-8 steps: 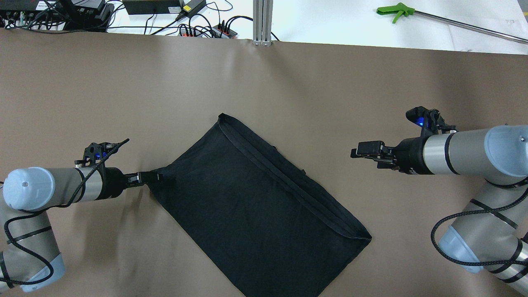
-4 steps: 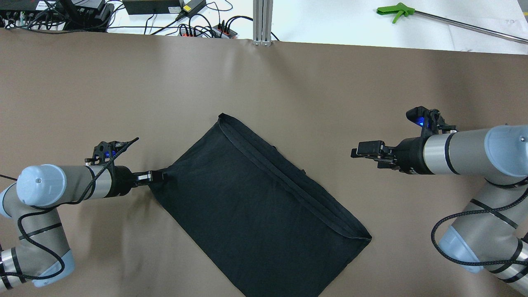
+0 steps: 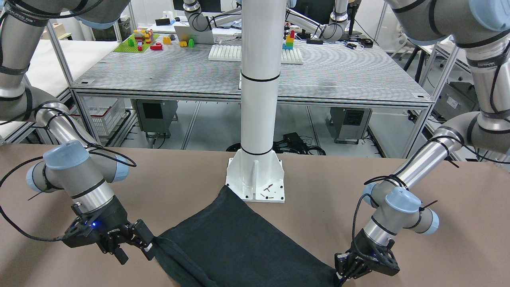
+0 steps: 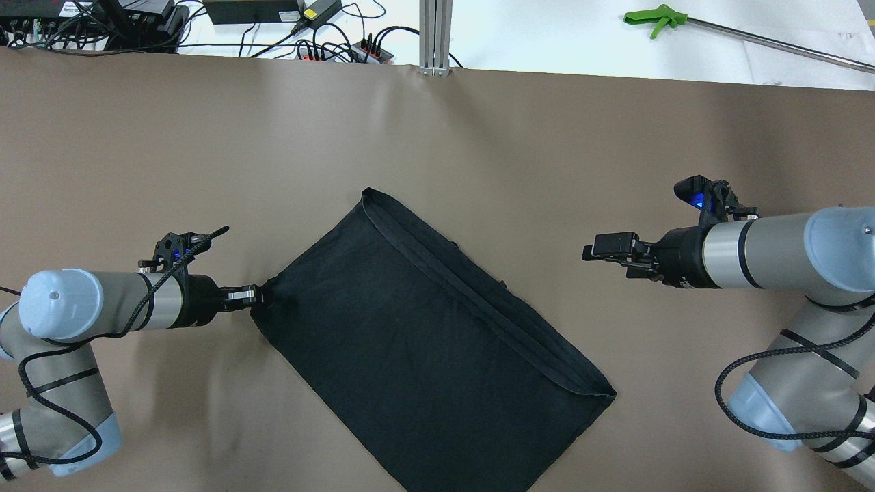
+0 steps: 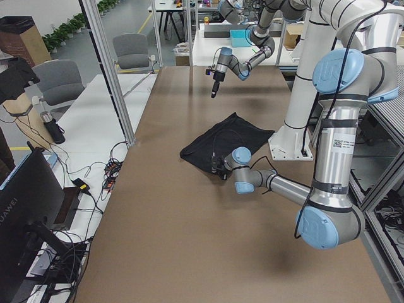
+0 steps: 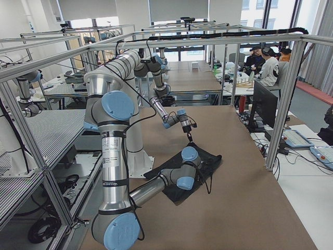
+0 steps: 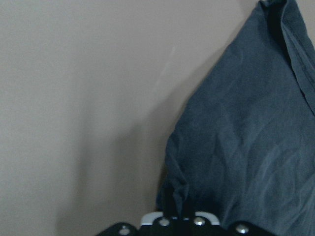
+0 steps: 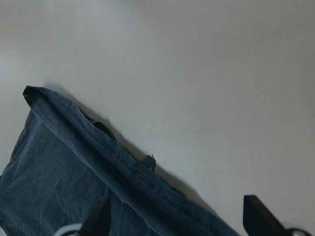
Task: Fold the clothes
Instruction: 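Hold the shirt corner with the left gripper while the right gripper waits, then drag the shirt corner with the left gripper away from the robot, straightening it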
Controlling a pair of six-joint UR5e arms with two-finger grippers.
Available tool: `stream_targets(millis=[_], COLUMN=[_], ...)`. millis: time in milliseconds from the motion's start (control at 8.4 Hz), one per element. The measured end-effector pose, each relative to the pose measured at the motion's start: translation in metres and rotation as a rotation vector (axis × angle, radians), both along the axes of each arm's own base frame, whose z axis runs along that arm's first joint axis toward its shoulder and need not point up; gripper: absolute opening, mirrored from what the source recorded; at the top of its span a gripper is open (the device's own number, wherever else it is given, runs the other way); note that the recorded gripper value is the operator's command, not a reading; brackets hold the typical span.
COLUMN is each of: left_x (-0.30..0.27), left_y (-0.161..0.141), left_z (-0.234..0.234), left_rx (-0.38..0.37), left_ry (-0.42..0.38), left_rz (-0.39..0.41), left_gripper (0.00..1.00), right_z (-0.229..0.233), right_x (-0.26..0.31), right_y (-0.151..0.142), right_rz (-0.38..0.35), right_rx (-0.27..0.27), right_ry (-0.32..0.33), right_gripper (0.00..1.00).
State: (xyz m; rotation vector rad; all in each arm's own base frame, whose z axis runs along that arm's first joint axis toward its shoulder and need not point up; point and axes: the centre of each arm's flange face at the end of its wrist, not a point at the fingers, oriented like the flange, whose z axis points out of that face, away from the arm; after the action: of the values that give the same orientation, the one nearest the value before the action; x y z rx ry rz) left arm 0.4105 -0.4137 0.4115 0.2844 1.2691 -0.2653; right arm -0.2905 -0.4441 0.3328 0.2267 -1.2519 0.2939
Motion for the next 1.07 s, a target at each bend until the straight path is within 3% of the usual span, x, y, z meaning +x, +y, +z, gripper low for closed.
stream_targets(millis=[357, 833, 1071], left_x=[0.006, 0.021, 0.041], left_y=[-0.025, -0.095, -0.143], left_z=[-0.025, -0.104, -0.133], left_rx=[-0.031, -0.058, -0.024], left_ry=[-0.045, -0.088, -0.125], left_rz=[-0.026, -0.105, -0.131], left_gripper=[0.00, 0.00, 0.00], right_z=[-0.001, -0.001, 0.001], right_x=[0.000, 0.001, 0.002], right_y=[0.001, 0.004, 0.004], right_rz=[-0.002, -0.006, -0.003], right_rx=[0.000, -0.005, -0.009], right_ry=[-0.007, -0.013, -0.012], right_gripper=[0.95, 0.95, 0.95])
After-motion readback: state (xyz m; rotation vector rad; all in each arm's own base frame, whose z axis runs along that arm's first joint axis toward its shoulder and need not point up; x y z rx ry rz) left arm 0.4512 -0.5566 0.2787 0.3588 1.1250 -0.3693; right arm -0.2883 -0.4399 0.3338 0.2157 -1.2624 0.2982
